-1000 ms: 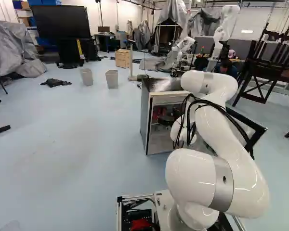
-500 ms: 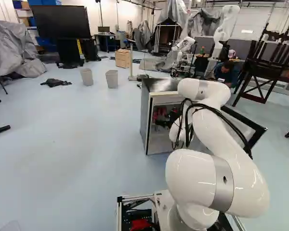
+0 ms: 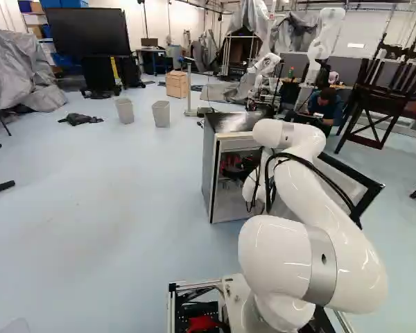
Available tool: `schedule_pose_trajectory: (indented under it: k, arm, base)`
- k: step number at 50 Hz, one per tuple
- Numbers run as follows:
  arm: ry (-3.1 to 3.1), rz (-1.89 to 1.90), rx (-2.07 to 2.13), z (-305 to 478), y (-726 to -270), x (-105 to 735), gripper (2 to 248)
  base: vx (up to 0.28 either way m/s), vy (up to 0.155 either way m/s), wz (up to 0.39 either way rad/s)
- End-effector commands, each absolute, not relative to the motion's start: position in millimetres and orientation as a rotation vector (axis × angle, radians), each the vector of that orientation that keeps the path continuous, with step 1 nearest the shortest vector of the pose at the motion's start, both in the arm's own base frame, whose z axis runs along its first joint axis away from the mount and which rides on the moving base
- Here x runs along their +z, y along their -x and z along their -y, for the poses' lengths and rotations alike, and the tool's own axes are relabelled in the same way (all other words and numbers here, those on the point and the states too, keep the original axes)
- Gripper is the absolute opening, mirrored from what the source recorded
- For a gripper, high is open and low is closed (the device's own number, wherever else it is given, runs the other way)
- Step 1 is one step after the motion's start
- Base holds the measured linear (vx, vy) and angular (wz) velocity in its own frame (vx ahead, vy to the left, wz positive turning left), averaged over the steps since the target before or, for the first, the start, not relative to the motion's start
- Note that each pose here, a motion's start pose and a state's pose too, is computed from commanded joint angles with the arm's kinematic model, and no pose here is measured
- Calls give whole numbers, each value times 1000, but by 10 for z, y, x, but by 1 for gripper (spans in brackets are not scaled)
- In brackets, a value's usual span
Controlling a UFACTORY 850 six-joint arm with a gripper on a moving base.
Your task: Grab a drink from the fridge
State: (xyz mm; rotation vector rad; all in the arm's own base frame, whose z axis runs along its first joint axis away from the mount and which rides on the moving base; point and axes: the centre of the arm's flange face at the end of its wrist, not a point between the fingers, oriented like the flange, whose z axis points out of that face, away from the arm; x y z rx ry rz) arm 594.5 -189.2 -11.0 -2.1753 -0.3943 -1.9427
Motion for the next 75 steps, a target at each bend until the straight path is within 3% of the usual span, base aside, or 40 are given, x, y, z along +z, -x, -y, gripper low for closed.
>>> schedule_pose_trajectory:
  k: [75]
  arm:
    - [2140, 487, -1971, 1751, -6354, -261, 241]
  base:
    - [0, 0, 0]
